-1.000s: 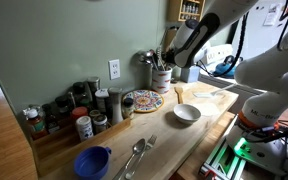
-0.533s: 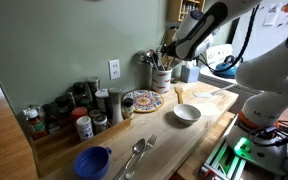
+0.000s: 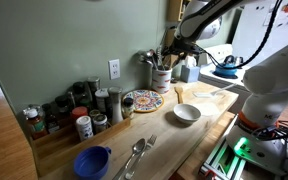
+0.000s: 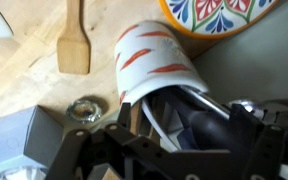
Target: Pick up the wooden spoons one by one from the table and put them in the utensil holder
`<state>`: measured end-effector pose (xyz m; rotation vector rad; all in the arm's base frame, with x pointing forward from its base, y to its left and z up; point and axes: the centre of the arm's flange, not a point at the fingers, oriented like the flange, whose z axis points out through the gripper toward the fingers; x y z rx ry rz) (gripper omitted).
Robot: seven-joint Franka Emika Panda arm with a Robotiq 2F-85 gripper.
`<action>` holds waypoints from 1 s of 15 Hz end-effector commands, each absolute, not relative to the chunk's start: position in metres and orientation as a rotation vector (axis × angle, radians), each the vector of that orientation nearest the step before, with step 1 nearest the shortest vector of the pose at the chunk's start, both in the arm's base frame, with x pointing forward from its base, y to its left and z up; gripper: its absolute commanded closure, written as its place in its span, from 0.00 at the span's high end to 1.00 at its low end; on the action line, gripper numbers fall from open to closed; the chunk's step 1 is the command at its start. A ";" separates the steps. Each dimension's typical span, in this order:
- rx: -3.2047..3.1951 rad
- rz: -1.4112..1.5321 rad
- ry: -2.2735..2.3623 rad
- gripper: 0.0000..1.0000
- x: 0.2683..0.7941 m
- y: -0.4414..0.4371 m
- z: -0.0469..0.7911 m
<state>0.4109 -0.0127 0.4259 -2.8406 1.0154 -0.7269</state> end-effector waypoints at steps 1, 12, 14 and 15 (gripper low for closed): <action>-2.858 -0.477 1.007 1.00 0.391 -0.021 0.438; -2.865 -0.081 1.141 1.00 0.373 -0.055 0.344; -2.859 -0.090 1.159 1.00 0.370 -0.061 0.322; -2.854 -0.092 1.166 1.00 0.370 -0.063 0.314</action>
